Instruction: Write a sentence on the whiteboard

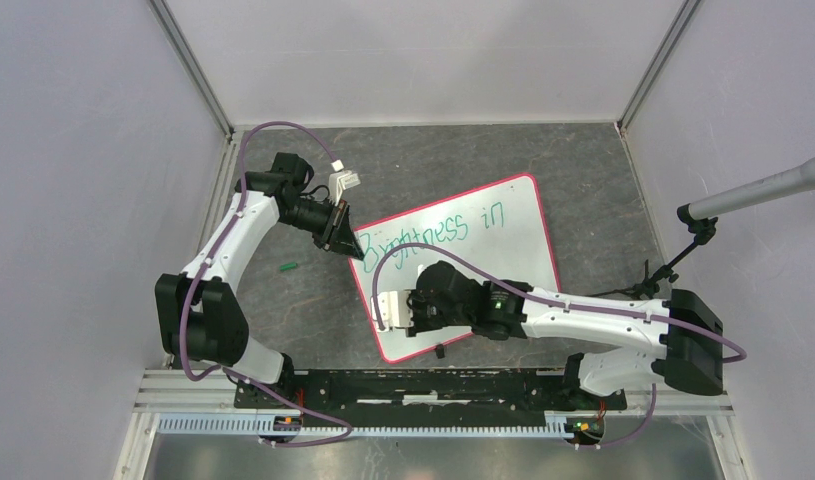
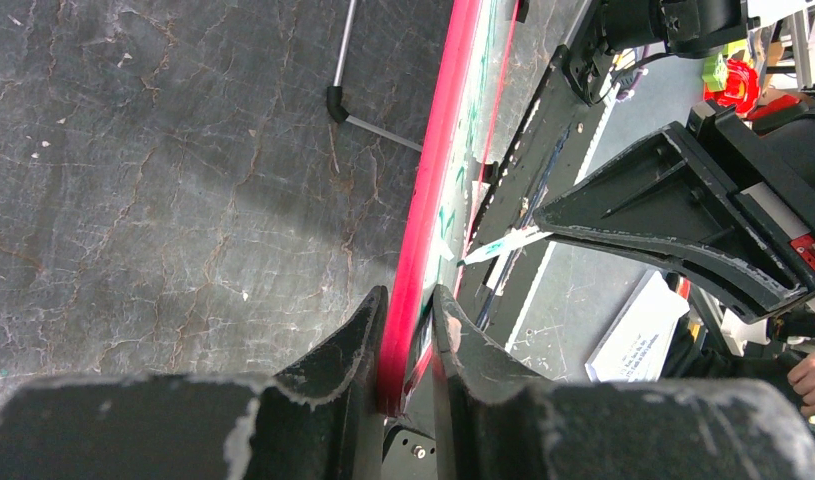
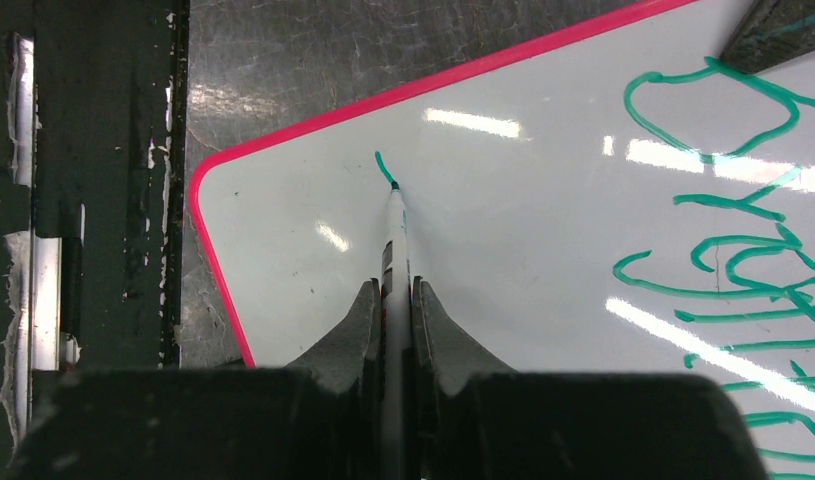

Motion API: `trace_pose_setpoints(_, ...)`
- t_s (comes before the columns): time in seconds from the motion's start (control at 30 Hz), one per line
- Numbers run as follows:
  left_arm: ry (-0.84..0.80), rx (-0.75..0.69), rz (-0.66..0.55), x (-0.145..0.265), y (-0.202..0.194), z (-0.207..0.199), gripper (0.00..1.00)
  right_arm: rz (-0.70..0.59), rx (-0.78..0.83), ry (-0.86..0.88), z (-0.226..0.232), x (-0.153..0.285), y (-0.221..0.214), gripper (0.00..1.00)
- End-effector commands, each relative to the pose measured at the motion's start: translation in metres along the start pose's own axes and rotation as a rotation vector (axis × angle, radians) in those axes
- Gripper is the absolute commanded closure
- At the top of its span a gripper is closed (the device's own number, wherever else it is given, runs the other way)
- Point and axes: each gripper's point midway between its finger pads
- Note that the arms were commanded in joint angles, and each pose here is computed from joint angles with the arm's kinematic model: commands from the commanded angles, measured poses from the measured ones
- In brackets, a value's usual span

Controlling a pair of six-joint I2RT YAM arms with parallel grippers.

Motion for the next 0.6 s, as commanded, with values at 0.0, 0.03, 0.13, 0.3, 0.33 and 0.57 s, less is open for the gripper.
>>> trace_pose_setpoints(0.0, 0.047, -0.031, 0.005, -0.001, -0.001, 0.009, 0.98, 0.035, 0.011, -0.070, -0.013, 0.011, -0.006, 1.00)
trace_pose_setpoints(0.03, 0.048, -0.033, 0.004, -0.001, -0.001, 0.009, 0.98, 0.034, 0.010, -0.075, -0.015, 0.011, -0.005, 1.00)
trace_pose_setpoints(0.13, 0.047, -0.031, 0.004, -0.001, -0.001, 0.009, 0.98, 0.022, 0.009, -0.089, -0.019, 0.012, 0.001, 1.00)
trace_pose_setpoints(0.3, 0.048, -0.031, 0.004, -0.001, -0.001, 0.009, 0.98, 0.012, 0.001, -0.102, -0.024, 0.009, 0.006, 1.00)
trace_pose_setpoints(0.33, 0.048, -0.030, 0.004, -0.001, -0.001, 0.009, 0.98, 0.010, 0.001, -0.104, -0.025, 0.009, 0.007, 1.00)
trace_pose_setpoints(0.57, 0.049, -0.032, 0.004, -0.001, -0.001, 0.009, 0.98, 0.001, -0.005, -0.111, -0.030, 0.006, 0.013, 1.00)
Point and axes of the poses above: each gripper's point midway between its finger pads, its own x axis back along the fingers, its own z axis along the line the jaws close on, y = z × x, and after that the axes turned 5 degrees about x, right-handed
